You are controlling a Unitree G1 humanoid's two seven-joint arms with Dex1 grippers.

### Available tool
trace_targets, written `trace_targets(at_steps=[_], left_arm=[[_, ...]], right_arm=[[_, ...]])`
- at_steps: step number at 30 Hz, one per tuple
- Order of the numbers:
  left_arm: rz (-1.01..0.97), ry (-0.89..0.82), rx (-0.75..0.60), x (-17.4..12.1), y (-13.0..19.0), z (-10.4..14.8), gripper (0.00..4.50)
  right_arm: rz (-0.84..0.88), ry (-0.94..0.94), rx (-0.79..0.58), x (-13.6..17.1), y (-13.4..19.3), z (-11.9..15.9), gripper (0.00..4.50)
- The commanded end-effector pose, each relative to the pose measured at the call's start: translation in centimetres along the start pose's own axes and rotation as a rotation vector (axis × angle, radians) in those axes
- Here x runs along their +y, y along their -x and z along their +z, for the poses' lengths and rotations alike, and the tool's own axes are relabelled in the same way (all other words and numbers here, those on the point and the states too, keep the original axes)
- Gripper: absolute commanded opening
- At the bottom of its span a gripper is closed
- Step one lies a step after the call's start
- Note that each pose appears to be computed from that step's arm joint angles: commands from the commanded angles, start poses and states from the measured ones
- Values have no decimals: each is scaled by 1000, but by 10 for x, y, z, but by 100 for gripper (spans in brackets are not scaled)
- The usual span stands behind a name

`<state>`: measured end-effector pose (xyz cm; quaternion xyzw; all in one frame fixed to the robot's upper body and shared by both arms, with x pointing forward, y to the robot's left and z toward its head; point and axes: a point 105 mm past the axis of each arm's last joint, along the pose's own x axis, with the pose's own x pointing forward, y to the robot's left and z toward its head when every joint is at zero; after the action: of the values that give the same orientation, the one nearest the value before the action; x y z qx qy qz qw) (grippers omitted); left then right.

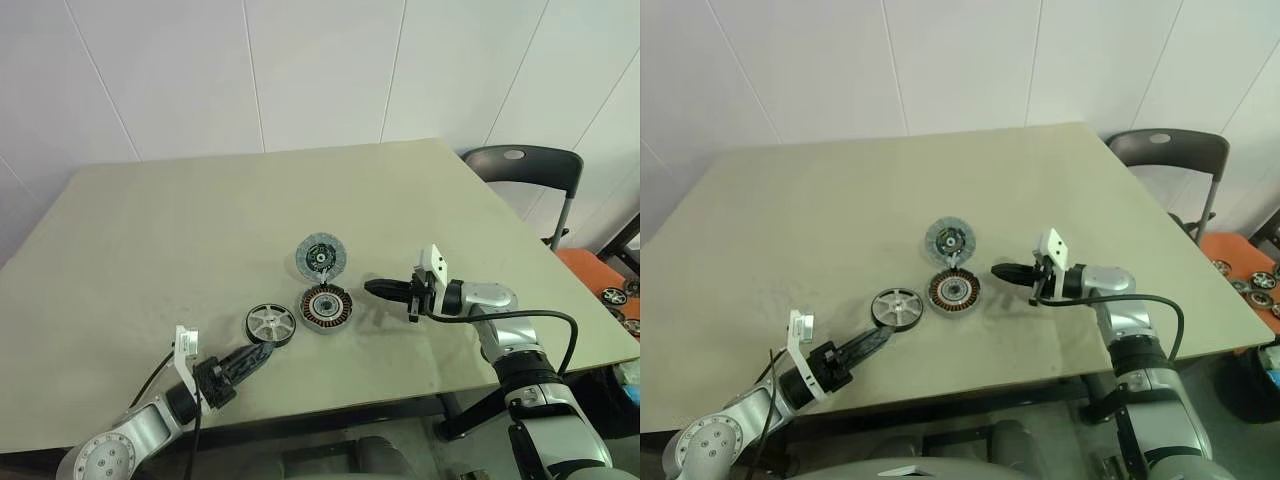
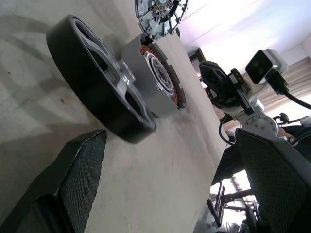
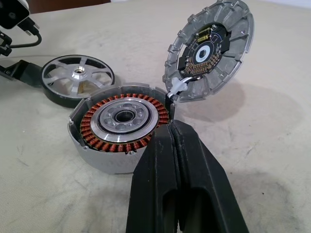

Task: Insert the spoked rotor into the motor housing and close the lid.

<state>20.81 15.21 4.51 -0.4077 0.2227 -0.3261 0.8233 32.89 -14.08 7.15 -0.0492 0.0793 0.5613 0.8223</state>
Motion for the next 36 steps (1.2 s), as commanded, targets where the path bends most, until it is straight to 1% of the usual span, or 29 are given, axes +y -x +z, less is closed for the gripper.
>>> trace_targets(at_steps=[1,10,15,23,27,31,34,36], left_arm=[[15,-63,-28,-2,-3,9,450],[184,-73,-62,23,-9,2,450],[205,-67,-85,26,-11,2,450],[256,-37,-159,42,-3,17,450],[213,-26,-163,36,-6,21,450],[168,-21,-167,22,-13,21,450],[165,-23,-164,17,-14,20,386],[174,-19,-153,17,-14,18,318]], right_arm=[[-17,53,-21,-7,3,15,5],[-28,51,-22,-9,4,15,5],[-28,51,-19,-9,4,15,5],[-26,51,-11,-9,6,14,5],[-25,51,-9,-9,7,14,5],[-25,52,-5,-9,8,14,5],[-24,53,-4,-9,8,14,0],[-23,53,-4,-9,8,14,0]])
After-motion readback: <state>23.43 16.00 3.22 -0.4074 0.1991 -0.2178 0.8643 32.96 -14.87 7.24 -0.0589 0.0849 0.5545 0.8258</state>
